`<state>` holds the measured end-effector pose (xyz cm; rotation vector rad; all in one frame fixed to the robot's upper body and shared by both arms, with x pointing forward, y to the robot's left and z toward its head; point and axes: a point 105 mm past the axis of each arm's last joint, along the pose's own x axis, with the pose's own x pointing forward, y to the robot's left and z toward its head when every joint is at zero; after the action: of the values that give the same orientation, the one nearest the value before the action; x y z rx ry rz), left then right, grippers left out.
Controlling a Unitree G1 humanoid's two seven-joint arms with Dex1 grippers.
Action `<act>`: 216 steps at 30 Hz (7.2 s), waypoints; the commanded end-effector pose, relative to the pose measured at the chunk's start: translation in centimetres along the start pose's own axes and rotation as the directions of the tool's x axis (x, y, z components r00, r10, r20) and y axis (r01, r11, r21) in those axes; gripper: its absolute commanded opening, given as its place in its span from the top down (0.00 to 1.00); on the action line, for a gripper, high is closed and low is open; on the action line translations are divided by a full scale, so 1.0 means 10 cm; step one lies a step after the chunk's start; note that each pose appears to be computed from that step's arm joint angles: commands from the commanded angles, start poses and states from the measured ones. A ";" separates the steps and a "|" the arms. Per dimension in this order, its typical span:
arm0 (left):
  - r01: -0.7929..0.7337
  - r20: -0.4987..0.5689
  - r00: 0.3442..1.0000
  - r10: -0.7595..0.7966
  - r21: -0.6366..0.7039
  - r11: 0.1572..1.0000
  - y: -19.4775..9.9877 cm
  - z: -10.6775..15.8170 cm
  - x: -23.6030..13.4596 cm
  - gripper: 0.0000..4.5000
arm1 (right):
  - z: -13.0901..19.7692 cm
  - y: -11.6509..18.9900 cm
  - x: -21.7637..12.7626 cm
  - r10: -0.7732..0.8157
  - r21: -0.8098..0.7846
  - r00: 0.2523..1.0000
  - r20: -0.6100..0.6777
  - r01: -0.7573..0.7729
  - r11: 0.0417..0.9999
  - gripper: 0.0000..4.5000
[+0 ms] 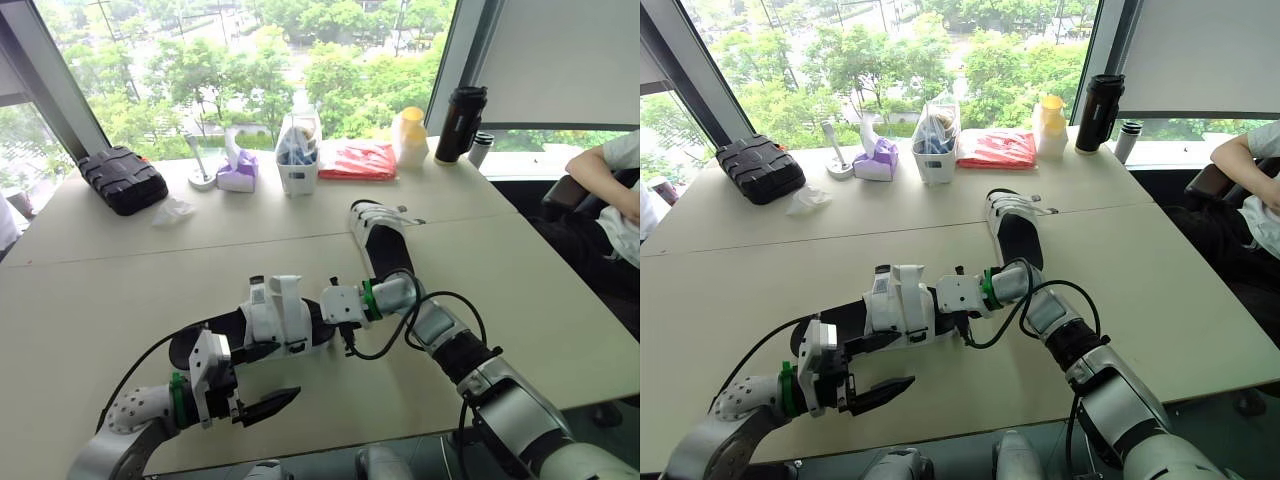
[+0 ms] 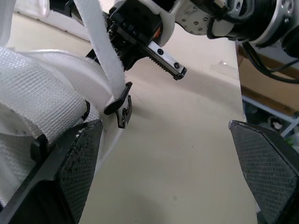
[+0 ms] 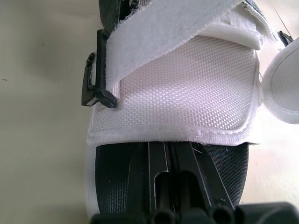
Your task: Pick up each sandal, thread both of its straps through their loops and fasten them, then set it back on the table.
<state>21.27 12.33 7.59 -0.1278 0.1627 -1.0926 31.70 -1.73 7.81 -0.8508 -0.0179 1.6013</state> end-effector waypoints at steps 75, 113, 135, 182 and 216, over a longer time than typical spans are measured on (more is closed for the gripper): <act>0.186 -0.264 0.911 -0.315 -0.420 0.888 -0.80 -0.35 -0.33 1.00 | -0.36 0.36 0.10 0.134 0.107 0.984 -0.118 -0.121 0.987 1.00; 0.041 0.159 0.986 0.055 -0.542 0.840 0.60 0.70 0.33 0.35 | -0.36 0.30 0.11 0.111 0.099 0.986 -0.121 -0.099 0.990 1.00; -0.187 0.063 0.977 0.202 -0.188 0.964 0.96 1.20 0.27 0.25 | -0.35 0.30 0.13 0.112 0.095 0.987 -0.117 -0.101 0.990 1.00; 0.034 0.190 0.981 -0.038 0.022 0.999 0.89 1.61 0.39 0.99 | -0.36 0.32 0.11 0.110 0.105 0.987 -0.119 -0.098 0.990 1.00; -0.178 -0.394 0.851 0.347 0.405 0.897 1.57 0.69 0.29 0.78 | -0.36 0.33 0.12 0.108 0.105 0.987 -0.120 -0.095 0.990 1.00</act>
<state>36.19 13.87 11.90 0.4090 0.3396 -1.0178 31.91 -1.22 7.94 -0.8435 -0.0460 1.5844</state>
